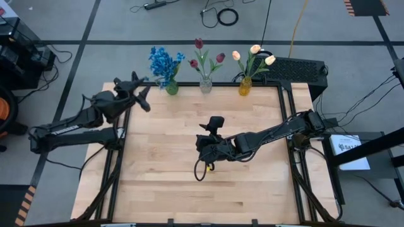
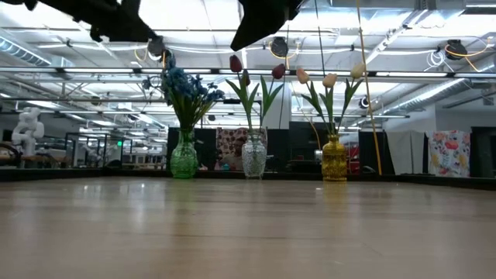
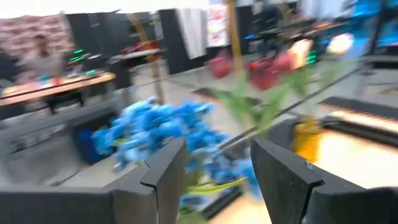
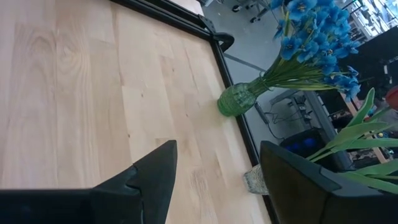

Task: Sort flowers into vase by color
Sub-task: Return to Home Position

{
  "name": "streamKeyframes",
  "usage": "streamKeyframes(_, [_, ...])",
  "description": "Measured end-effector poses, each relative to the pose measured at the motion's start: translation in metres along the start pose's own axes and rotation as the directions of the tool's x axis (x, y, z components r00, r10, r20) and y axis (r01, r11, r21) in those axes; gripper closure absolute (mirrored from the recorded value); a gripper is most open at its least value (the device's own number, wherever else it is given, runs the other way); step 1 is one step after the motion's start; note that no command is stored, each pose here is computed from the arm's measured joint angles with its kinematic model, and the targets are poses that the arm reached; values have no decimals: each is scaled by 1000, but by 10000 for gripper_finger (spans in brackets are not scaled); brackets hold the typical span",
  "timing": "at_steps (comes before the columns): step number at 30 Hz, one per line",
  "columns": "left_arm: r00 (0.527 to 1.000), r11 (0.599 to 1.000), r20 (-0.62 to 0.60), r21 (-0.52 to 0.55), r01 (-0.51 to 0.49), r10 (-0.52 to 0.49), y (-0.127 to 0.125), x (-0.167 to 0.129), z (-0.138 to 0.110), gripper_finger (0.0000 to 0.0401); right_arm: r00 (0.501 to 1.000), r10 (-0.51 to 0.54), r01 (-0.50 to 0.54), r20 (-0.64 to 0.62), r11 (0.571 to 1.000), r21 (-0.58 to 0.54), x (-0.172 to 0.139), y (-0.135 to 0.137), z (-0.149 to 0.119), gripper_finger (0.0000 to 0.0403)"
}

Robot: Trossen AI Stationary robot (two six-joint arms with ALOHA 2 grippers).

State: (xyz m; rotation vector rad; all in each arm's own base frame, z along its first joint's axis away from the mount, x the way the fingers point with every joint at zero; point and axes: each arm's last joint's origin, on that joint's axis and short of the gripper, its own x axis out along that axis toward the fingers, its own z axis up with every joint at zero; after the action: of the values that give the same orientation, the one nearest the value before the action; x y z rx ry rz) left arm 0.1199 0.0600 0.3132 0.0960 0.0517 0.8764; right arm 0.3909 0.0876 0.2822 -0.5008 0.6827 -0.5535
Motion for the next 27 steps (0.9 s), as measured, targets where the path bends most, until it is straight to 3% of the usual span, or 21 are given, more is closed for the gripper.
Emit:
streamKeyframes(7, [975,975,44,-30,219,-217,-5,-27,13,243,1000,18,-17,18,1000,-26,-26,-17,3,203])
streamKeyframes(11, [921,921,59,-42,387,-385,-10,-37,15,300,998,40,-41,40,999,16,-63,-51,2,249])
streamKeyframes(15, [893,893,-16,-31,449,-449,-14,-43,7,367,991,130,-134,44,986,100,-99,-80,-9,305])
streamKeyframes(17, [879,881,-63,-42,471,-472,-16,-45,2,391,987,154,-161,55,977,138,-114,-87,-22,333])
streamKeyframes(22, [847,865,-194,-23,501,-496,-21,-49,-21,393,970,208,-233,128,945,230,-139,-87,-68,394])
streamKeyframes(27, [843,869,-228,-28,494,-487,-23,-50,-52,397,935,230,-308,271,904,297,-138,-77,-116,400])
